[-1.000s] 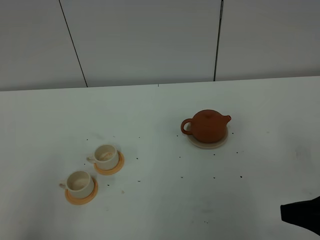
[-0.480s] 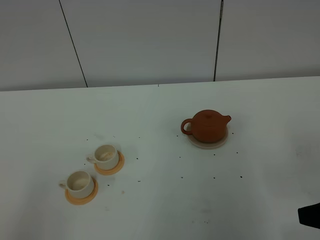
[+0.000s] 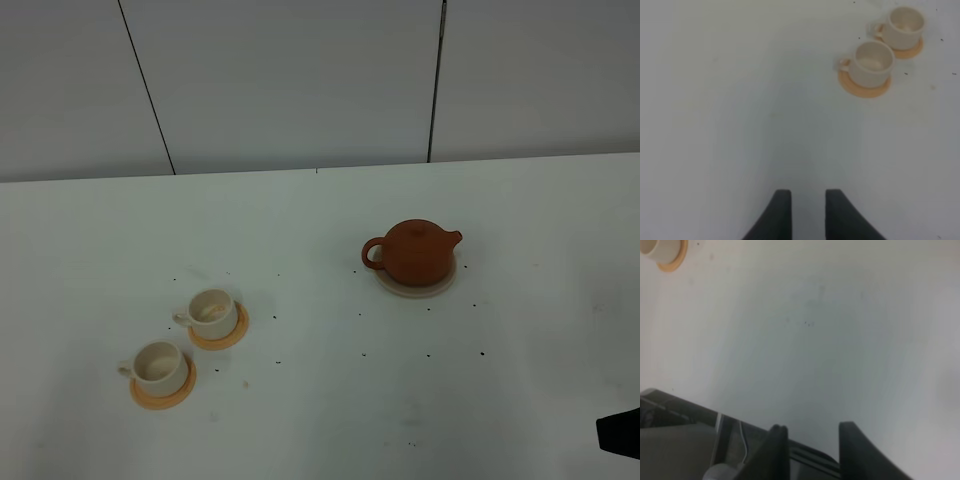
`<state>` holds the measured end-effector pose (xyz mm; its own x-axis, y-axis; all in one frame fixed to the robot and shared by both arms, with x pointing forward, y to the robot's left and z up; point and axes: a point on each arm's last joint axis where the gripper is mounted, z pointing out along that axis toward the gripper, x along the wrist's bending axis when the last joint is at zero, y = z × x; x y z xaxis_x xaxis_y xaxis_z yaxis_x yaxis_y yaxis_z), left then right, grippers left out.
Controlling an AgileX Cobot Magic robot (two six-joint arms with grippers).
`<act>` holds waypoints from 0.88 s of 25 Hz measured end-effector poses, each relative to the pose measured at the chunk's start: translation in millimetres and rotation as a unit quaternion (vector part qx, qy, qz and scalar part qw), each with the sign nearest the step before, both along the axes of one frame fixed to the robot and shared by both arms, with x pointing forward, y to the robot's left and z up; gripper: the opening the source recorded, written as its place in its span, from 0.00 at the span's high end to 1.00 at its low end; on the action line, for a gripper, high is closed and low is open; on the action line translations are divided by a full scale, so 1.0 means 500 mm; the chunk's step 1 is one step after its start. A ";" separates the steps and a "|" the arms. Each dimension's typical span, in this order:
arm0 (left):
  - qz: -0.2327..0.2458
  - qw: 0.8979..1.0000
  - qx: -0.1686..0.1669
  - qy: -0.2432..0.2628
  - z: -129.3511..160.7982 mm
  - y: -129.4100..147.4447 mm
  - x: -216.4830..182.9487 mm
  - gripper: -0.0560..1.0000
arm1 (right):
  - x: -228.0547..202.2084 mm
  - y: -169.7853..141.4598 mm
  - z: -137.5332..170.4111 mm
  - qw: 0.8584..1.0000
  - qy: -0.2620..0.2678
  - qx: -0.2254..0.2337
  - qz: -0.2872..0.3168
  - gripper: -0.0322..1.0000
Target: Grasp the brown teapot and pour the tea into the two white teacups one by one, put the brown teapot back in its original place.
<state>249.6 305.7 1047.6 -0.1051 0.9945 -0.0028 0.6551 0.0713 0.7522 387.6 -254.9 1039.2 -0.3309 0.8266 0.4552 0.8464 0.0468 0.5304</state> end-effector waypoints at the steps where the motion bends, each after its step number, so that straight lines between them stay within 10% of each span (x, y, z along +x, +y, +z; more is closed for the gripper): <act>1: -0.002 1.000 -0.001 -0.001 -0.001 -0.001 0.001 0.72 | 0.000 0.000 0.000 1.000 0.001 0.000 0.001 0.74; 22: -0.048 0.998 0.005 -0.038 -0.002 -0.014 -0.017 0.72 | -0.067 0.001 0.052 0.994 -0.108 -0.024 0.008 0.74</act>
<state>241.3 298.8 1046.7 -0.0087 1.0000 0.0022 0.5992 0.0035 0.8006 354.1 -254.2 1065.1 -0.4301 0.8393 0.3326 0.7126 0.0895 0.6958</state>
